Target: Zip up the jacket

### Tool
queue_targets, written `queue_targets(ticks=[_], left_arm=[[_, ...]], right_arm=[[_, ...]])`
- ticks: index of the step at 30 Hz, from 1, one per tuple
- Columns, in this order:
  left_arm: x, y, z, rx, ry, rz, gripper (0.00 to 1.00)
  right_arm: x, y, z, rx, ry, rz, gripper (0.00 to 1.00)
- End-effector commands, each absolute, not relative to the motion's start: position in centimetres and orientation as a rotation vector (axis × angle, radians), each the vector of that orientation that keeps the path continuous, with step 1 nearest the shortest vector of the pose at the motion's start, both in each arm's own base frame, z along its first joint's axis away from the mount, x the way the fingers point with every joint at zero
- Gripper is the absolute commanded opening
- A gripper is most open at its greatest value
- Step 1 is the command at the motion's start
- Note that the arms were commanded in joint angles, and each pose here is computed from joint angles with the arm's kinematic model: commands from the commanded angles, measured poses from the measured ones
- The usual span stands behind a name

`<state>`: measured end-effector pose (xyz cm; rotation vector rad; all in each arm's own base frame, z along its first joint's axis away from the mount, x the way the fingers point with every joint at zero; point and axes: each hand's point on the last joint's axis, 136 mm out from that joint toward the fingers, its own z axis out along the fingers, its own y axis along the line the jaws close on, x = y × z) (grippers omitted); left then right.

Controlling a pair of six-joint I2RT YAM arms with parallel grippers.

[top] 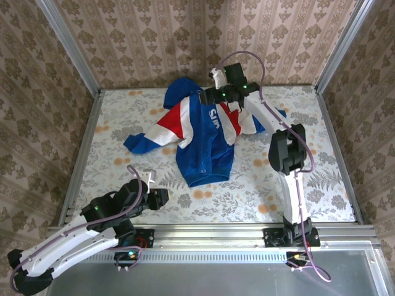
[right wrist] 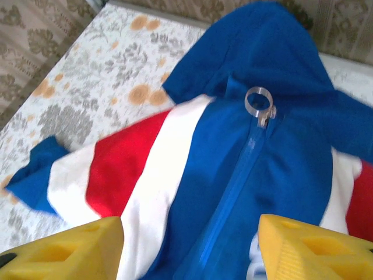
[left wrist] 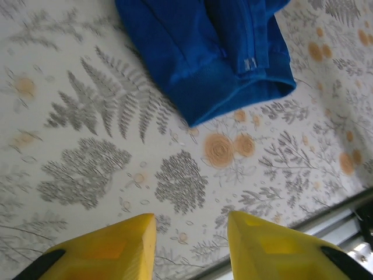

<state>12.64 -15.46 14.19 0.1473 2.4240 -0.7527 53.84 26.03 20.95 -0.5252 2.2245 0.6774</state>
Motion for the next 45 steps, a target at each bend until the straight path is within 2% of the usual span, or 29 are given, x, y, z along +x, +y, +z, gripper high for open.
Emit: queue_targets(ticks=[1,5,9,10,17,18,25,33,38,45], left_arm=[[14.1,-13.3,16.6,0.19,2.356,-0.575,0.41],[16.0,-11.3,20.2,0.224,2.246,-0.417,0.5],[17.8,-9.2,24.1,0.222,2.123,-0.285,0.64],[18.2,-8.9,24.9,0.225,2.093,-0.263,0.7],[20.5,-5.1,28.7,0.175,1.922,-0.002,0.98],[20.7,-4.4,28.9,0.16,1.892,0.049,1.0],[22.0,-1.6,28.0,0.049,1.748,0.236,1.0],[23.6,-1.2,23.3,0.065,1.692,0.321,1.0],[25.6,-0.5,19.6,0.012,1.739,0.307,1.0],[28.5,1.4,14.5,-0.135,1.81,0.122,1.0]], right_arm=[[51.3,24.3,26.5,-0.518,2.086,0.618,0.64],[46.8,21.8,26.5,-0.474,2.08,0.569,0.65],[41.8,18.8,25.6,-0.433,2.075,0.495,0.68],[40.7,17.8,25.3,-0.416,2.077,0.454,0.7],[35.4,8.6,23.3,-0.193,2.025,0.053,0.99],[34.6,7.4,22.8,-0.174,2.012,0.002,1.0],[31.9,2.9,18.2,-0.039,1.977,-0.2,1.0],[31.8,0.6,14.0,0.034,1.943,-0.22,1.0],[33.0,0.2,13.3,0.063,1.899,-0.182,1.0],[35.5,0.6,13.3,0.034,1.859,-0.114,1.0]])
